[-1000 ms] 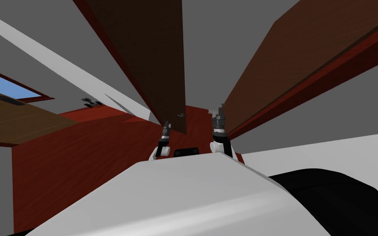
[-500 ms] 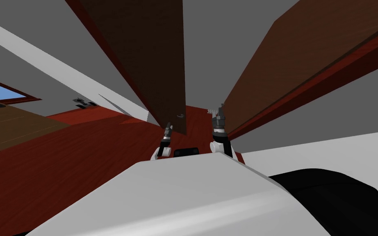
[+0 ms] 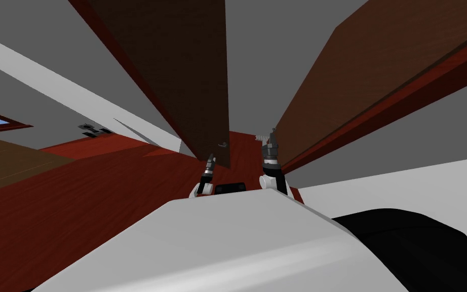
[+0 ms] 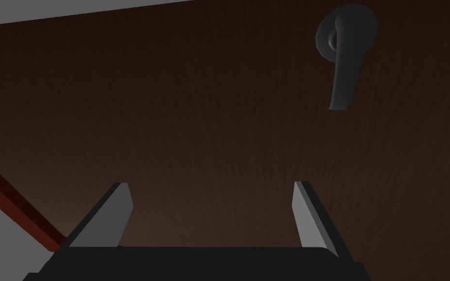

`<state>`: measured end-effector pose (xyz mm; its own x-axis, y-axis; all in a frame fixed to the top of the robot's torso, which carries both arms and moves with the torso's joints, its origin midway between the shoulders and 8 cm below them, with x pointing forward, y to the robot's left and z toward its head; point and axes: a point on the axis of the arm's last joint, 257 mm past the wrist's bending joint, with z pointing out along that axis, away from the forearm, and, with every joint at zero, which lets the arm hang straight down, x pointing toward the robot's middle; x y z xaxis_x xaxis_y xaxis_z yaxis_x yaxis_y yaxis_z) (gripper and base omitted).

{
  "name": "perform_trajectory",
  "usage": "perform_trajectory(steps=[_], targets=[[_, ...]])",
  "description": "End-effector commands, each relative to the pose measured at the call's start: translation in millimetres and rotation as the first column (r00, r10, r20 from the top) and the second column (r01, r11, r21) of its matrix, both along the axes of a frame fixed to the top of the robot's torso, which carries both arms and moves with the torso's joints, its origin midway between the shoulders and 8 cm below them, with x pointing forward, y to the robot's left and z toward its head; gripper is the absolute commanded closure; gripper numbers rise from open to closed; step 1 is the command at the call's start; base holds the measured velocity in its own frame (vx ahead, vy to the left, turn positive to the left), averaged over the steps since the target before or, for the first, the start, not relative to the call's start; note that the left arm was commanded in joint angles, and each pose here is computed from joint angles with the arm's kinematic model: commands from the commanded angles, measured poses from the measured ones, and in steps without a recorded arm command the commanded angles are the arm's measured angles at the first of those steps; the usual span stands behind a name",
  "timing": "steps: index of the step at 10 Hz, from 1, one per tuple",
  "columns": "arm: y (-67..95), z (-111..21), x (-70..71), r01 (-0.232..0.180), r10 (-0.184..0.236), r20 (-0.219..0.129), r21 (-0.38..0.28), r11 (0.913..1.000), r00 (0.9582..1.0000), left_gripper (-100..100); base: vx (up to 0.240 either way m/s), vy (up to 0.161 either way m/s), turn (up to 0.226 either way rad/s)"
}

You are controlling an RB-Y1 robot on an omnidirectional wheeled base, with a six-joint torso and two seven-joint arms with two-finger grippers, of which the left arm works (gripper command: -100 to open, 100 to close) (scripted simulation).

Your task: Push the door open

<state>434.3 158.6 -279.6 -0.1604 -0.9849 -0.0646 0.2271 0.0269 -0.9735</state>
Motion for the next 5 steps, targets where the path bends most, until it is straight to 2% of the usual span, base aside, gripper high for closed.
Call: perform_trajectory(steps=[1, 5], targets=[[-4.9, -15.2, -1.1, 0.014, -0.014, -0.03, -0.002, 0.9999, 0.9995, -100, 0.072, 0.063, -0.102], [-18.9, -48.6, -5.5, 0.044, -0.044, -0.096, -0.007, 0.999, 0.9944, -100, 0.093, 0.068, -0.072]])
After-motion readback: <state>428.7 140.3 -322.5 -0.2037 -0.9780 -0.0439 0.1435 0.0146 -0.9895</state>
